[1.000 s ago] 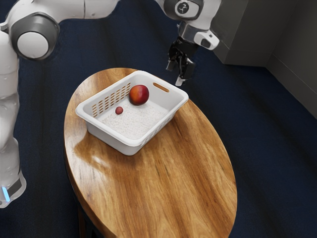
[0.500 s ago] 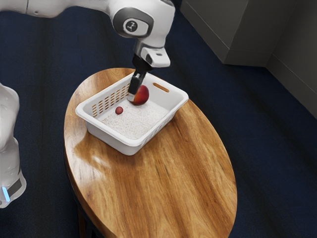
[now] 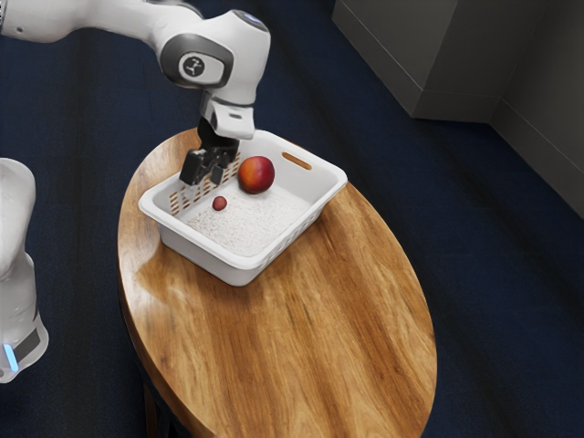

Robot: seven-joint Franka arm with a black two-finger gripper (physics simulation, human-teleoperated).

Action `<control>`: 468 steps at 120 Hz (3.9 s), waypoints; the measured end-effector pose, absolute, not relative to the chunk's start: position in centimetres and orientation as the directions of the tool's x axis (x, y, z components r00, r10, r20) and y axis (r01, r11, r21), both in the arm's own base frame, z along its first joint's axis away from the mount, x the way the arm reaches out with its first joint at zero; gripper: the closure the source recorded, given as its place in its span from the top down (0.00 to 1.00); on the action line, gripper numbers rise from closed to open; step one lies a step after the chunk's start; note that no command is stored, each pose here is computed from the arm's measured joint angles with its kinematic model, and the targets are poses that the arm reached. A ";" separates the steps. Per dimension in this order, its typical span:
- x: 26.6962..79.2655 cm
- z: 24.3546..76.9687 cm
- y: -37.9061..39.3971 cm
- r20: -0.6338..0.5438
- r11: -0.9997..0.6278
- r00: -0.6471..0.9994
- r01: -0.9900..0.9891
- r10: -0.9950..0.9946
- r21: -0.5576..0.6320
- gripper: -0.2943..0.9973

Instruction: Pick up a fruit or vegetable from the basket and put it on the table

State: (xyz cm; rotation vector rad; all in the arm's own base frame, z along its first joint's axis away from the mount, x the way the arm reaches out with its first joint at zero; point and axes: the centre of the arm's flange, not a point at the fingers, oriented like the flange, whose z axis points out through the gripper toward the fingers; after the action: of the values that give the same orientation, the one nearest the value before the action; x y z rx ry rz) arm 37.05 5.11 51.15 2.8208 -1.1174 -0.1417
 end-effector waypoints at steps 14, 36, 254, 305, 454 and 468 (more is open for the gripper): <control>38.4 50.8 5.3 -0.037 -0.687 0.688 -0.717 -0.725 0.120 0.77; 41.0 50.4 5.5 -0.029 -0.634 0.635 -0.767 -0.772 0.100 0.77; 42.5 44.7 15.0 0.080 -0.609 0.618 -0.785 -0.782 0.117 0.77; 42.6 42.4 14.8 0.072 -0.609 0.621 -0.781 -0.780 0.137 0.77; 44.1 45.1 14.7 0.143 -0.620 0.620 -0.783 -0.771 0.053 0.37; 47.3 51.9 11.8 0.176 -0.568 0.550 -0.820 -0.817 -0.072 0.37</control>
State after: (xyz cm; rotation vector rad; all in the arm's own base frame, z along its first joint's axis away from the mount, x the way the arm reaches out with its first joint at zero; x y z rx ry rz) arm 47.27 11.83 51.86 2.7491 -1.4521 0.2972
